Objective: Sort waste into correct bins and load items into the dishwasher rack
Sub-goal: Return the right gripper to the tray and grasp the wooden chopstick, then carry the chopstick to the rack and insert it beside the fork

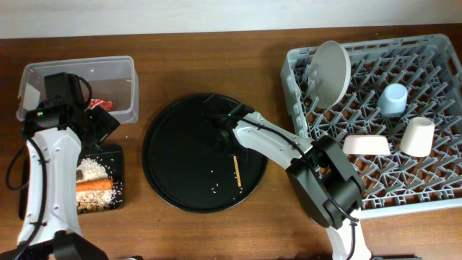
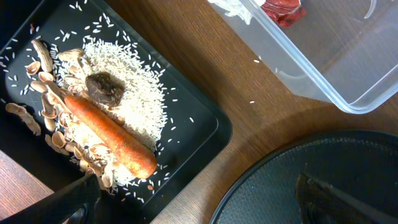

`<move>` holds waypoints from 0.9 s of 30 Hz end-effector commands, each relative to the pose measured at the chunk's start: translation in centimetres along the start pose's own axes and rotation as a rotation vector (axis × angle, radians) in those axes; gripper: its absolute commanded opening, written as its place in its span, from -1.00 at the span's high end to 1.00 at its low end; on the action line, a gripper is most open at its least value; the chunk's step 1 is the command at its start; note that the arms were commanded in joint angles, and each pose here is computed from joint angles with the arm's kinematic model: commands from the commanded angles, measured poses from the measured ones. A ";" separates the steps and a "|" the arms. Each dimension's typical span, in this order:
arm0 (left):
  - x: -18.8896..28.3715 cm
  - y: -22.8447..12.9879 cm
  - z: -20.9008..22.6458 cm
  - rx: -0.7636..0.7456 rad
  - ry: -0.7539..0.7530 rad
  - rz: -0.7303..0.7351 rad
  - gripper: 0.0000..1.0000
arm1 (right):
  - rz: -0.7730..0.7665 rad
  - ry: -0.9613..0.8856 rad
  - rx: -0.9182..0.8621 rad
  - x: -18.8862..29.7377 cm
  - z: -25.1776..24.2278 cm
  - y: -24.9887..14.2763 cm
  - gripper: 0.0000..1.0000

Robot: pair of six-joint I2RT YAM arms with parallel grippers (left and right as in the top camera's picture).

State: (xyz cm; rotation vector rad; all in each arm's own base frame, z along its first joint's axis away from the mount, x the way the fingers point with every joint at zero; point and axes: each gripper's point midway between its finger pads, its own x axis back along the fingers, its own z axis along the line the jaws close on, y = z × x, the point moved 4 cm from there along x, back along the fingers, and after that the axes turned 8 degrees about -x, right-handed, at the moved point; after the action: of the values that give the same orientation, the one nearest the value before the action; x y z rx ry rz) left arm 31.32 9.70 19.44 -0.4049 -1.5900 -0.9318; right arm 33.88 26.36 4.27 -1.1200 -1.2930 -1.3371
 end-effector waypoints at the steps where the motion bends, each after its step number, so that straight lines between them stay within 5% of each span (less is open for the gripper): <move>1: 0.1 0.2 0.1 0.015 0.003 -0.005 -0.98 | 0.004 -0.058 -0.005 -1.1 -0.8 -0.5 0.46; 7: 0.1 0.2 0.1 0.015 0.003 -0.005 -0.98 | 0.032 -0.080 -0.006 -2.7 -1.0 -1.0 0.49; 15: 0.1 0.2 0.1 0.015 0.003 -0.005 -0.98 | 0.034 -0.087 -0.023 -2.3 -1.0 -0.8 0.92; 27: 0.1 0.2 0.1 0.015 0.003 -0.005 -0.98 | -0.007 0.029 -0.034 10.4 -2.4 5.6 0.92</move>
State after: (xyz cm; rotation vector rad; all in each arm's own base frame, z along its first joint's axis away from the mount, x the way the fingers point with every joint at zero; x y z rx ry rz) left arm 31.33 9.70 19.44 -0.4046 -1.5903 -0.9320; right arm 36.23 24.10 9.98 -1.2478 -1.2596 -1.3145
